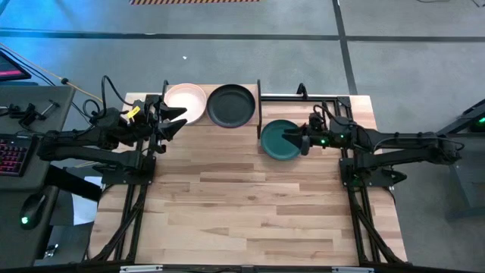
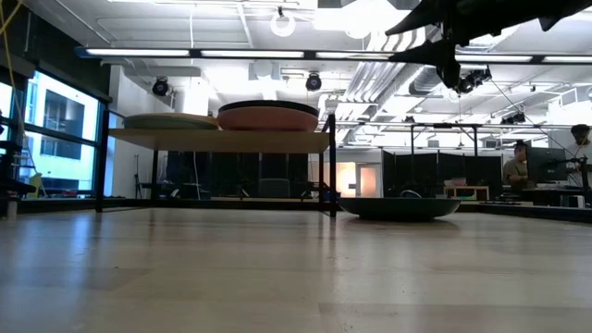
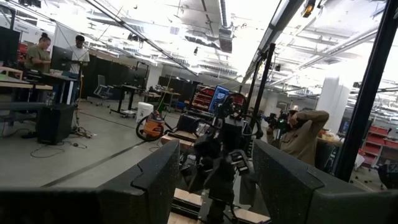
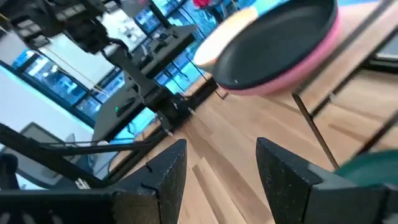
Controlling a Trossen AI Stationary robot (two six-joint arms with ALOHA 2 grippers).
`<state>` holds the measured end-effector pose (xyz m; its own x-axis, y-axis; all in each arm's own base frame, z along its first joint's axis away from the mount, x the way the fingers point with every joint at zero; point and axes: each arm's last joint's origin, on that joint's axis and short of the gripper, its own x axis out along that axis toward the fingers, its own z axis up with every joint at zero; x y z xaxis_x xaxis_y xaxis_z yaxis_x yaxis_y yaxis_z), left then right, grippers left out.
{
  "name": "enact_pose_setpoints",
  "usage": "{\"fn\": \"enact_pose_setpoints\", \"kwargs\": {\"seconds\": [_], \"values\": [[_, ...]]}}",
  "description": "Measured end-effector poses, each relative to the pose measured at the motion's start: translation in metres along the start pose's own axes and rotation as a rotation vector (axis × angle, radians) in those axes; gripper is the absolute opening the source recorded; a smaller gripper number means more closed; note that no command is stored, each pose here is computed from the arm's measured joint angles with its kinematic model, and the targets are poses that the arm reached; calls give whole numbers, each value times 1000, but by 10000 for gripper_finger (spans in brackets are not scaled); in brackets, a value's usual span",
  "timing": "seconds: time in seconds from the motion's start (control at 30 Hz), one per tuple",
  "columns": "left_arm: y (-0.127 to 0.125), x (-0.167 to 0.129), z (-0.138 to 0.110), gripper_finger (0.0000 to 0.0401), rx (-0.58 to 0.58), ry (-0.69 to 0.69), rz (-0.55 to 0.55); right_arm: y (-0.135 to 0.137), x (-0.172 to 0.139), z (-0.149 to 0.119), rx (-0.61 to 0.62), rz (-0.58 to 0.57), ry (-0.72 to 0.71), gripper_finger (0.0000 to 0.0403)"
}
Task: Place and stack plates onto a shelf
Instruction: Stack the green plate on top of the black plate
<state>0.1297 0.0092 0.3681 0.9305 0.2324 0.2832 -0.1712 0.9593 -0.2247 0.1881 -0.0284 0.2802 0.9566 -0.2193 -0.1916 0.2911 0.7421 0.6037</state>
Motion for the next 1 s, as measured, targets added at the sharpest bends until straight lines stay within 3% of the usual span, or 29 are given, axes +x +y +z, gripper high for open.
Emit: {"fn": "enact_pose_setpoints", "kwargs": {"seconds": [0.13, 0.33, 0.4, 0.47, 1.0], "values": [[0, 0, 0, 190, 0, 0, 0, -7, -2, -6, 70, -123, 81, 174], [0, 0, 0, 190, 0, 0, 0, -44, -10, -44, 216, -646, 320, 174], [0, 0, 0, 190, 0, 0, 0, -57, -13, -55, 287, -830, 329, 174], [0, 0, 0, 190, 0, 0, 0, -66, -11, -61, 359, -931, 310, 174], [0, 0, 0, 190, -9, 0, 0, -113, 40, -81, 492, -1005, 246, 163]]}}
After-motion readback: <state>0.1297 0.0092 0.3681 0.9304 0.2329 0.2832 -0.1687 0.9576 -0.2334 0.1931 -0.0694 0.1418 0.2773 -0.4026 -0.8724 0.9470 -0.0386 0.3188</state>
